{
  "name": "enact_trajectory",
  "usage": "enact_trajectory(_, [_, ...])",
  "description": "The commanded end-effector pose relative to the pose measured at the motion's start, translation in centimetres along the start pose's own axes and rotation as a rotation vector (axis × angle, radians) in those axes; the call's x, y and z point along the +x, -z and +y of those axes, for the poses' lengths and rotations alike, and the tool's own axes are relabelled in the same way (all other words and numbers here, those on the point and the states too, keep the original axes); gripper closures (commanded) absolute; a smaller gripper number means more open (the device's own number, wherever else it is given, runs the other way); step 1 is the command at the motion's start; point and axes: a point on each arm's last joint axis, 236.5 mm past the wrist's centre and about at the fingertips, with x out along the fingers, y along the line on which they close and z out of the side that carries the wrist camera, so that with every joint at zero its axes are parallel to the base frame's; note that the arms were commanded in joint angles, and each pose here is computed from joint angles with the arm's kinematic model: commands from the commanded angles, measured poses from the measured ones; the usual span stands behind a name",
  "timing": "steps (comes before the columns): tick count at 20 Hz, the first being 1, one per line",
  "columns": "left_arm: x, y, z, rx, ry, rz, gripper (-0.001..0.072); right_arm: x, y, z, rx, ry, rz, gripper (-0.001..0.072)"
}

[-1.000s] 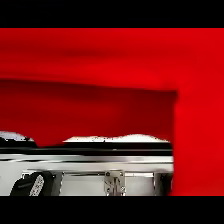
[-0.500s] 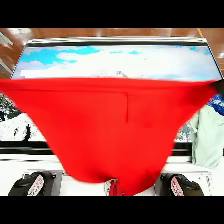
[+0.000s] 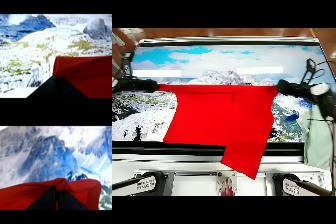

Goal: Fold the shirts.

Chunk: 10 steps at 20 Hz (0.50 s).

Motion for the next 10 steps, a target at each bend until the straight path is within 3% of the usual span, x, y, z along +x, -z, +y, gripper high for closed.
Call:
enact_trajectory(1, [6.6,-2.3,1.1,-0.080,-0.008,-0.098,0.0670,4.0,-4.0,-0.8,-0.058,0.115,-0.283,0.0651])
enact_trajectory(4, [9.0,-3.4,2.1,-0.082,-0.053,-0.164,0.0670,5.3,-3.9,-1.3,-0.067,0.148,-0.319,0.0651])
enact_trajectory(10, [12.3,-1.9,1.5,-0.074,-0.056,-0.140,0.0670,8.3,1.5,-1.5,-0.058,0.112,-0.123,0.0651])
